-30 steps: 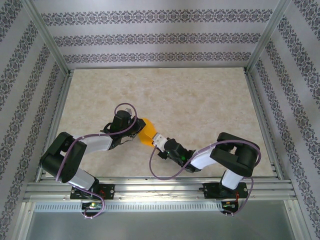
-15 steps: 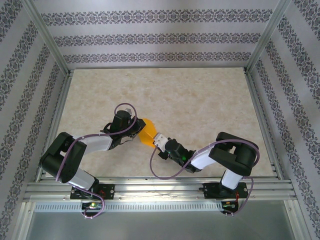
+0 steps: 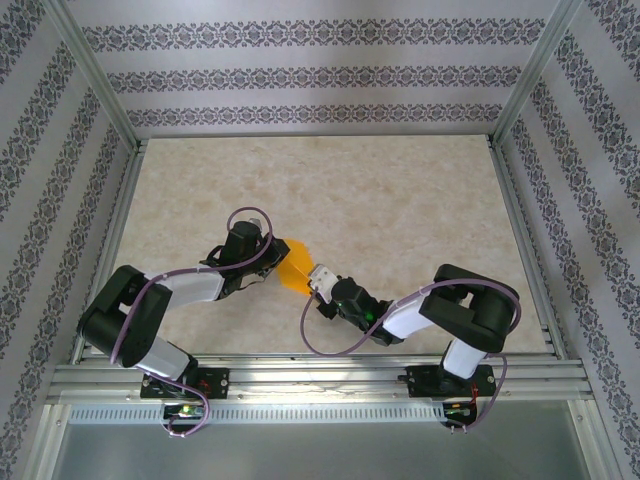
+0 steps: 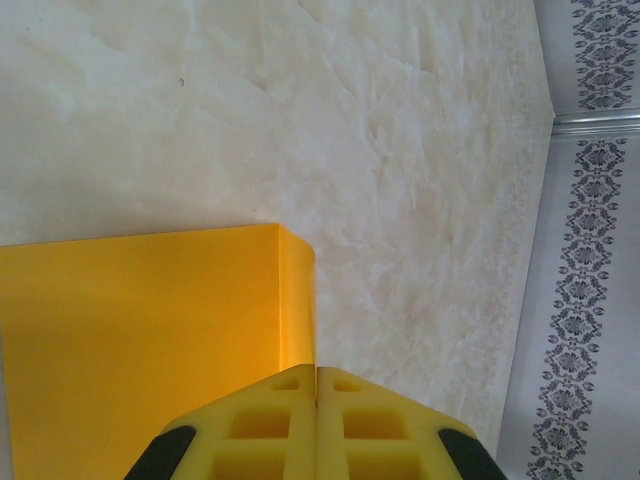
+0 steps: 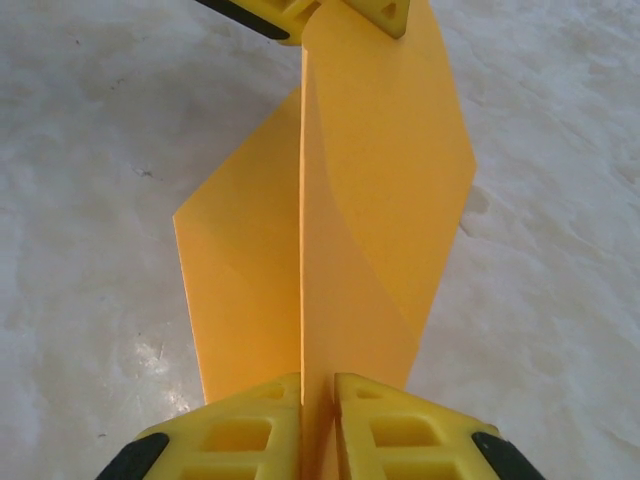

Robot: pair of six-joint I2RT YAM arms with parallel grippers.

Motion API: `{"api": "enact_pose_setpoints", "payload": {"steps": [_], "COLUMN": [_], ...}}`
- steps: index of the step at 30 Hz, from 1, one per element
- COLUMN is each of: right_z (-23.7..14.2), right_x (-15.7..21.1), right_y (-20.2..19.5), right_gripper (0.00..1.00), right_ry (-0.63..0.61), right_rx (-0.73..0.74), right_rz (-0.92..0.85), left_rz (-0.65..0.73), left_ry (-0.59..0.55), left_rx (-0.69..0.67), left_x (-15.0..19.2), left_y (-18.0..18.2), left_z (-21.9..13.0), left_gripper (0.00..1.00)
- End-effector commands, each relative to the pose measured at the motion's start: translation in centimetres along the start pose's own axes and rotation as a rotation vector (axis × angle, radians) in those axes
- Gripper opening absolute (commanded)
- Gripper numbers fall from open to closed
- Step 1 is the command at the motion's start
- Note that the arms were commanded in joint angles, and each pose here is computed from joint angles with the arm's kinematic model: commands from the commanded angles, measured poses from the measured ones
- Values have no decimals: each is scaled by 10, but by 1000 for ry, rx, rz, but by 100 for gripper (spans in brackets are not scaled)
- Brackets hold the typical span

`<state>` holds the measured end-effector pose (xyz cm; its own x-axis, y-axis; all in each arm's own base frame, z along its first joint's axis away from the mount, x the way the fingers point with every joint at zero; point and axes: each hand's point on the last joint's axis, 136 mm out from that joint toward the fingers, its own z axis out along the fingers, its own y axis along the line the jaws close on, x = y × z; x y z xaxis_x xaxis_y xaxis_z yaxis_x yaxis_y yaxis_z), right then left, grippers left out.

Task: Fold a paper plane with a square sheet of paper (pick it up from the middle)
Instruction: Fourth fold the wing at the center of the table.

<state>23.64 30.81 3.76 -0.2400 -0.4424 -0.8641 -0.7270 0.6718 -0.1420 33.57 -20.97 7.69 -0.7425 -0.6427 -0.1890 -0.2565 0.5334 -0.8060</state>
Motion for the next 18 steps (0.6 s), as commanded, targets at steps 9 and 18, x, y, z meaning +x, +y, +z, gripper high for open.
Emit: {"api": "enact_pose_setpoints", "payload": {"steps": [9,18], "right_z": [-6,-10], "right_x": [2,1], "right_y": [0,2], "right_gripper": [16,14], "right_ry": [-10,-19], "right_rx": [-18,-37], "right_rz": [54,74], "left_rz": [-10,-9], "left_ry": [-4,-4], "left_rx": [1,-3], "left_x": [1,1], "left_y": [-4,-2], "left_z": [-2,-2], "left_gripper": [0,0]}}
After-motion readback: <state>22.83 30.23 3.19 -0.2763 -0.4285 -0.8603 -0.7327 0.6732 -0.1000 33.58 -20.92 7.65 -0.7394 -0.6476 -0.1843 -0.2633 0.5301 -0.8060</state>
